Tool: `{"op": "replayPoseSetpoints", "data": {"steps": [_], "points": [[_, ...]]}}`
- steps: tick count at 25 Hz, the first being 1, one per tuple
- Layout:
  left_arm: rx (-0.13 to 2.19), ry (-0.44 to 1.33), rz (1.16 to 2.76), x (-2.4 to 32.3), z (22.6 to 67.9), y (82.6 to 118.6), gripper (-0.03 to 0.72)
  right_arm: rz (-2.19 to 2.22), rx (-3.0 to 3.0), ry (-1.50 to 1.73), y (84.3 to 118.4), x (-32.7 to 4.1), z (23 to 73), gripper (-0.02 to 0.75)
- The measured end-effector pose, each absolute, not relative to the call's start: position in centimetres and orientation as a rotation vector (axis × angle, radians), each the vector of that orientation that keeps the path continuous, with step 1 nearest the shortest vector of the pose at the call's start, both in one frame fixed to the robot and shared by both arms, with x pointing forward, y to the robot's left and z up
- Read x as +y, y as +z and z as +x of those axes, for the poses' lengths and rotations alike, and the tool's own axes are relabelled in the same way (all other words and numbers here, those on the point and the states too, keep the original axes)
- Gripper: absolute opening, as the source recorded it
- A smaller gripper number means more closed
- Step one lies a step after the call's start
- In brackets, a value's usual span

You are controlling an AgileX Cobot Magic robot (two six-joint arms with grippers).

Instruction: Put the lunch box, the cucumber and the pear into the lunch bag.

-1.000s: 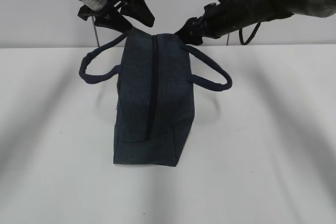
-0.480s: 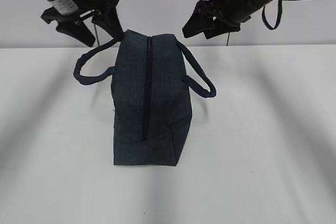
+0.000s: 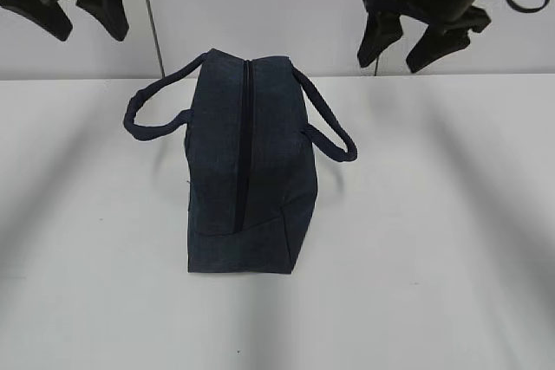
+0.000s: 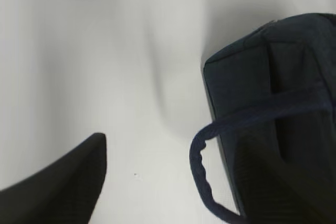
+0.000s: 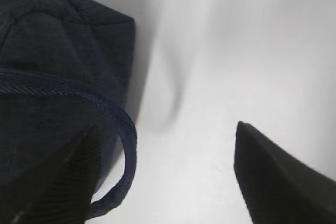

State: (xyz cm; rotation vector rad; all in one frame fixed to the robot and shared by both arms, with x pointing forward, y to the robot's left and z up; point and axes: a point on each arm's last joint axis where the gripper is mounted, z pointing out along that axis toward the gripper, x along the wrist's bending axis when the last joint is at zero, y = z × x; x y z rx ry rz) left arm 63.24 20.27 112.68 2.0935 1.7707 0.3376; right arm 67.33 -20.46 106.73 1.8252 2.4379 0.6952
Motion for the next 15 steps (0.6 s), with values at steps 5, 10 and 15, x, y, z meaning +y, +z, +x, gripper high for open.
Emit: {"op": "replayPoseSetpoints", "data": {"steps": [5,10,15], "points": [[1.806,0.329,2.124,21.4,59.5,112.9,0.5,1.869,2.285,0.65,110.1,-21.5,65.6,0.585],[1.847,0.29,2.169,22.8,53.7,112.1,0.498,1.866,2.249,0.65,112.8,-22.3,61.6,0.585],[1.854,0.348,2.17,24.7,47.7,111.6,0.498,1.88,2.243,0.605,113.7,-23.4,56.2,0.585]]}}
